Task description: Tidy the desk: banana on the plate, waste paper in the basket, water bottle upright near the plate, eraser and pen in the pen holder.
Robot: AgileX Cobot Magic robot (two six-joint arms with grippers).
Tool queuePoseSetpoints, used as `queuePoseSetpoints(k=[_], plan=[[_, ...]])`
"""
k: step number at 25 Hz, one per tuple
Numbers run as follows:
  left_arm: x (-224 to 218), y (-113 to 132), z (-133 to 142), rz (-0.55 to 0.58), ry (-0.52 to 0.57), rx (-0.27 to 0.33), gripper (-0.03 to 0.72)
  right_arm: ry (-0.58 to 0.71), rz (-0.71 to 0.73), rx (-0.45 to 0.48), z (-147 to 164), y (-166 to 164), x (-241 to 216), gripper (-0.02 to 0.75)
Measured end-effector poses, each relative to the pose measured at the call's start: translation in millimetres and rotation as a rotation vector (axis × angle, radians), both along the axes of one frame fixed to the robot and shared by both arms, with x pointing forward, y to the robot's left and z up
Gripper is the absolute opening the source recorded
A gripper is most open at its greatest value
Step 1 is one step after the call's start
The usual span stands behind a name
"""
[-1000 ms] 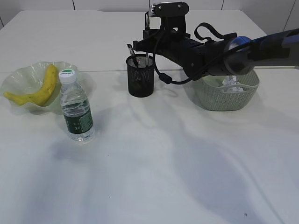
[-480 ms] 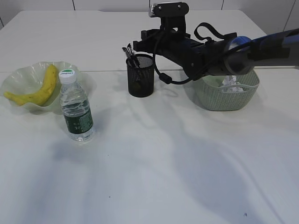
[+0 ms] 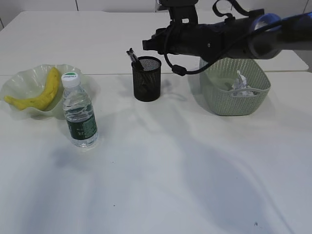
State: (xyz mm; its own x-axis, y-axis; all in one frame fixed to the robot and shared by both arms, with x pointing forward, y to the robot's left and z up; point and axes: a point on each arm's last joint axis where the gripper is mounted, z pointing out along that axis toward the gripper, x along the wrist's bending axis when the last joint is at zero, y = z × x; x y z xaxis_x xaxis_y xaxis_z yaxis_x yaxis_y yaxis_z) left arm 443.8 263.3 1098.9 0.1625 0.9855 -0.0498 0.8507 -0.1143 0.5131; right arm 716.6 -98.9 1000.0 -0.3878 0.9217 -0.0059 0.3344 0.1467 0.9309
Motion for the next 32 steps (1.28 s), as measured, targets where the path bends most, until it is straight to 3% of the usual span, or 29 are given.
queuePoseSetpoints(k=[7,22,27,32], plan=[[0,0,0,0.0,0.0,0.0,0.496,0.114,-0.005,-0.049,25,-7,-16,0.237],[0,0,0,0.0,0.006,0.001,0.497,0.558,-0.027,-0.228,65,-33,-75,0.237],[0,0,0,0.0,0.006,0.001,0.497,0.707,-0.086,-0.262,61,-61,-79,0.237],[-1,0,0,0.0,0.006,0.001,0.496,0.773,-0.195,-0.208,66,-111,-74,0.237]])
